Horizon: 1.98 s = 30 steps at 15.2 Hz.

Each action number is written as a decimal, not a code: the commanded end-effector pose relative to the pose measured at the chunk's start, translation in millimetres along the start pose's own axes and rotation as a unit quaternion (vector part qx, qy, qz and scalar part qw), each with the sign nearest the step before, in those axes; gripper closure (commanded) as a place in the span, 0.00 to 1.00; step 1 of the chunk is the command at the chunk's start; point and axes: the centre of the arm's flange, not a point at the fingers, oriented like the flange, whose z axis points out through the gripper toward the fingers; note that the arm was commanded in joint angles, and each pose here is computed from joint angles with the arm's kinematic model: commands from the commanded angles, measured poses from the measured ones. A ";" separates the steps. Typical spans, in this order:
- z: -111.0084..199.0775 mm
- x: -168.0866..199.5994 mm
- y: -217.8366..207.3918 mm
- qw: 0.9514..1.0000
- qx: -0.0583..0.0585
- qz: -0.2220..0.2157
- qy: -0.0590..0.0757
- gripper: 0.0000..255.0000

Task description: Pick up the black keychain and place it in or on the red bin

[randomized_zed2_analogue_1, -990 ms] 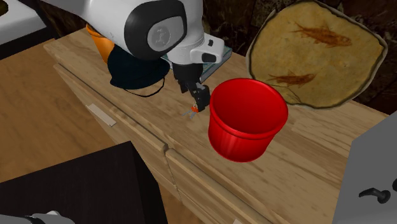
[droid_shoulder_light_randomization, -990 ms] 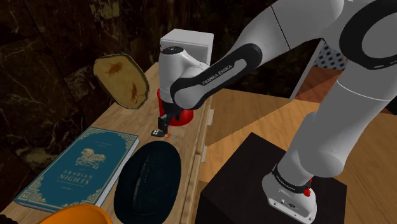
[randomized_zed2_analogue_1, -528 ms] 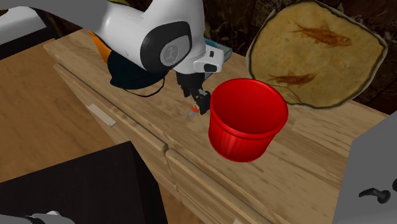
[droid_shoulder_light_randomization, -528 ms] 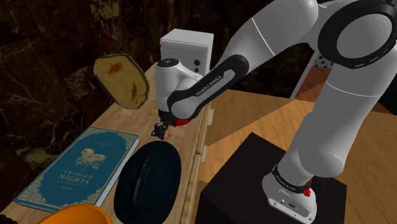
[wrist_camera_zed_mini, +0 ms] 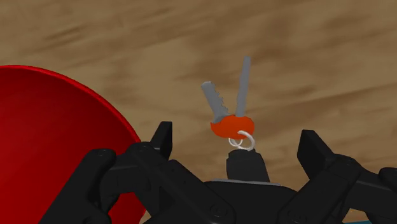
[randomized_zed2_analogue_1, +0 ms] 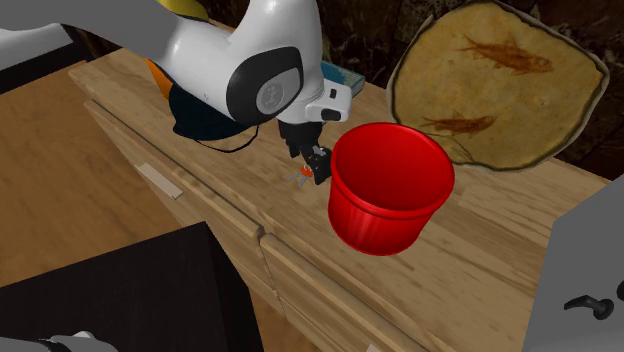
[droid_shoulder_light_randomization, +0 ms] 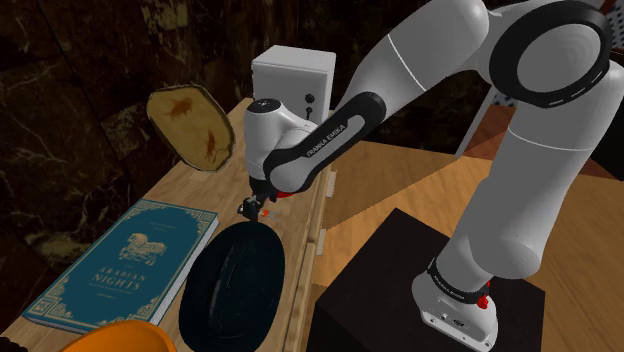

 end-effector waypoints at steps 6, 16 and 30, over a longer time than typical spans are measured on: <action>0.8 -0.5 1.1 1.000 0.000 0.001 0.000 1.00; -25.8 1.9 1.5 1.000 0.000 0.001 0.000 1.00; -99.5 7.1 3.5 1.000 0.000 0.001 0.000 1.00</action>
